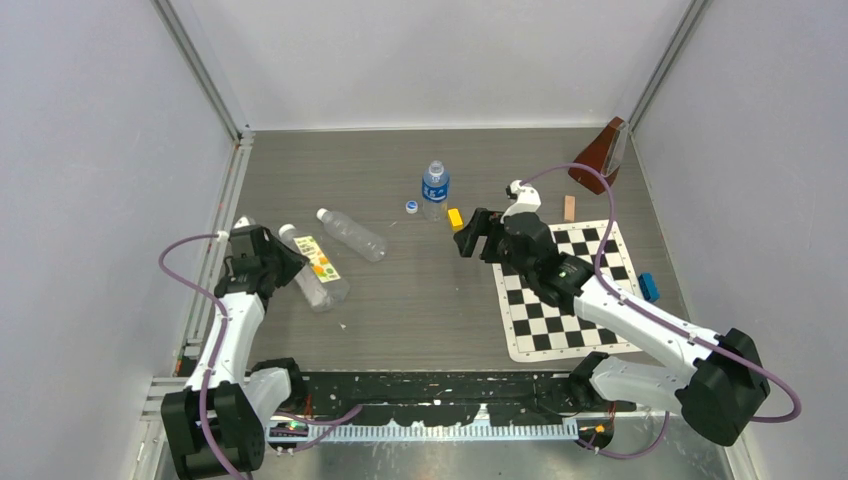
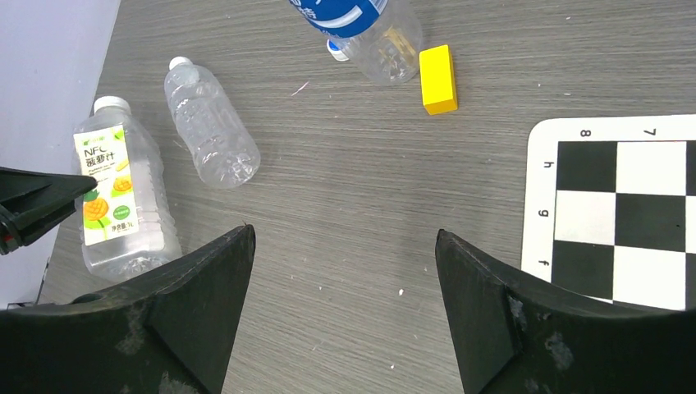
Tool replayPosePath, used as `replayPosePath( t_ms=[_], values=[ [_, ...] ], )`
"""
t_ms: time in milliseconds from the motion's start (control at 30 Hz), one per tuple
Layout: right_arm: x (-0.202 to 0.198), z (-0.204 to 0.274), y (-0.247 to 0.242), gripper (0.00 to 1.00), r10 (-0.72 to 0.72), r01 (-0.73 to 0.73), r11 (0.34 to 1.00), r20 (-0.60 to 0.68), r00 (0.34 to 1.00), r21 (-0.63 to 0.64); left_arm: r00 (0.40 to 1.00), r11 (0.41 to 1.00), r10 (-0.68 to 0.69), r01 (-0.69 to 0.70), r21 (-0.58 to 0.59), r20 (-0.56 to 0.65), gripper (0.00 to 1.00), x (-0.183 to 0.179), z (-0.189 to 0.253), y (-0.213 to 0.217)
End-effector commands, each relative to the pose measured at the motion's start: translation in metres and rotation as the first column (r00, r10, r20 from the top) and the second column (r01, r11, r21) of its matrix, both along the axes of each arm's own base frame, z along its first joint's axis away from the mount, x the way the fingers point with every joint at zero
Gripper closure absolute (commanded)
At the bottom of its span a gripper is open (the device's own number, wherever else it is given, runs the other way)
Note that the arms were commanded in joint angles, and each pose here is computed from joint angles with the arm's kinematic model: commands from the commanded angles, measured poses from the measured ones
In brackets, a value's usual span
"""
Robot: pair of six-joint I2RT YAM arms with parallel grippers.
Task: Unscrew the bottle caps
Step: Pick up the plastic bottle from the corner of the board.
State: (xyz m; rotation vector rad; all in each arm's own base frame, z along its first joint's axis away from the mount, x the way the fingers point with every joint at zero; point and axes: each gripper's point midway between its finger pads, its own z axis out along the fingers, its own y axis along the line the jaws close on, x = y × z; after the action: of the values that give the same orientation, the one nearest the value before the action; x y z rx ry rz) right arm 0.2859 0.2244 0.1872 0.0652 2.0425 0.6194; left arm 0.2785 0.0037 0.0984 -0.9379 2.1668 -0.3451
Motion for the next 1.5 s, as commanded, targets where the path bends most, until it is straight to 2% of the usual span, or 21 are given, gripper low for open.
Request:
replayPosePath(
  t_ms=[0, 67, 100, 200, 367, 600, 767, 867, 967, 1100, 1233, 1333, 1467],
  values=[
    [0.007, 0.022, 0.013, 0.14, 0.014, -0.016, 0.998, 0.042, 0.999, 0.061, 0.982, 0.988, -0.15, 0.152, -0.012, 0.115, 0.97, 0.014, 0.024, -0.019],
    [0.007, 0.019, 0.015, 0.14, 0.02, -0.022, 0.998, 0.033, 0.999, 0.059, 0.979, 0.985, -0.172, 0.174, -0.005, 0.113, 0.94, 0.012, 0.022, -0.021],
    [0.007, 0.019, 0.015, 0.14, 0.023, -0.024, 0.998, 0.03, 0.999, 0.06, 0.979, 0.985, -0.172, 0.173, 0.0, 0.109, 0.88, 0.012, 0.021, -0.02],
    [0.007, 0.018, 0.016, 0.14, 0.026, -0.028, 0.998, 0.026, 0.999, 0.059, 0.977, 0.982, -0.188, 0.187, 0.024, 0.096, 0.84, 0.011, 0.02, -0.018],
    [0.006, 0.018, 0.015, 0.14, 0.026, -0.028, 0.998, 0.026, 0.999, 0.057, 0.961, 0.967, -0.253, 0.248, 0.054, 0.114, 1.0, 0.012, 0.028, -0.022],
    [0.001, 0.022, 0.032, 0.14, 0.105, -0.106, 0.989, 0.023, 0.994, 0.104, 0.908, 0.927, -0.375, 0.374, 0.04, 0.185, 1.0, 0.013, 0.05, -0.044],
    [0.001, 0.025, 0.042, 0.14, 0.13, -0.132, 0.979, 0.022, 0.991, 0.155, 0.841, 0.874, -0.481, 0.483, 0.056, 0.246, 1.0, 0.008, 0.078, -0.062],
    [-0.001, 0.028, 0.047, 0.14, 0.151, -0.152, 0.972, 0.022, 0.988, 0.177, 0.766, 0.82, -0.555, 0.57, 0.056, 0.325, 1.0, 0.004, 0.104, -0.08],
    [-0.003, 0.037, 0.055, 0.13, 0.171, -0.176, 0.957, 0.041, 0.984, 0.232, 0.654, 0.739, -0.63, 0.67, 0.065, 0.42, 1.0, 0.001, 0.13, -0.104],
    [-0.01, 0.048, 0.07, 0.11, 0.24, -0.245, 0.918, 0.055, 0.969, 0.311, 0.471, 0.604, -0.712, 0.789, 0.114, 0.521, 1.0, -0.007, 0.154, -0.135],
    [-0.013, 0.055, 0.085, 0.09, 0.29, -0.285, 0.879, 0.047, 0.956, 0.383, 0.302, 0.449, -0.772, 0.882, 0.143, 0.56, 1.0, -0.024, 0.16, -0.173],
    [-0.013, 0.054, 0.092, 0.09, 0.305, -0.283, 0.846, 0.027, 0.952, 0.452, 0.204, 0.351, -0.795, 0.922, 0.16, 0.571, 1.0, -0.036, 0.162, -0.2],
    [-0.014, 0.067, 0.096, 0.09, 0.308, -0.298, 0.785, 0.074, 0.948, 0.543, 0.122, 0.283, -0.794, 0.941, 0.184, 0.596, 1.0, -0.046, 0.166, -0.219]
  ],
)
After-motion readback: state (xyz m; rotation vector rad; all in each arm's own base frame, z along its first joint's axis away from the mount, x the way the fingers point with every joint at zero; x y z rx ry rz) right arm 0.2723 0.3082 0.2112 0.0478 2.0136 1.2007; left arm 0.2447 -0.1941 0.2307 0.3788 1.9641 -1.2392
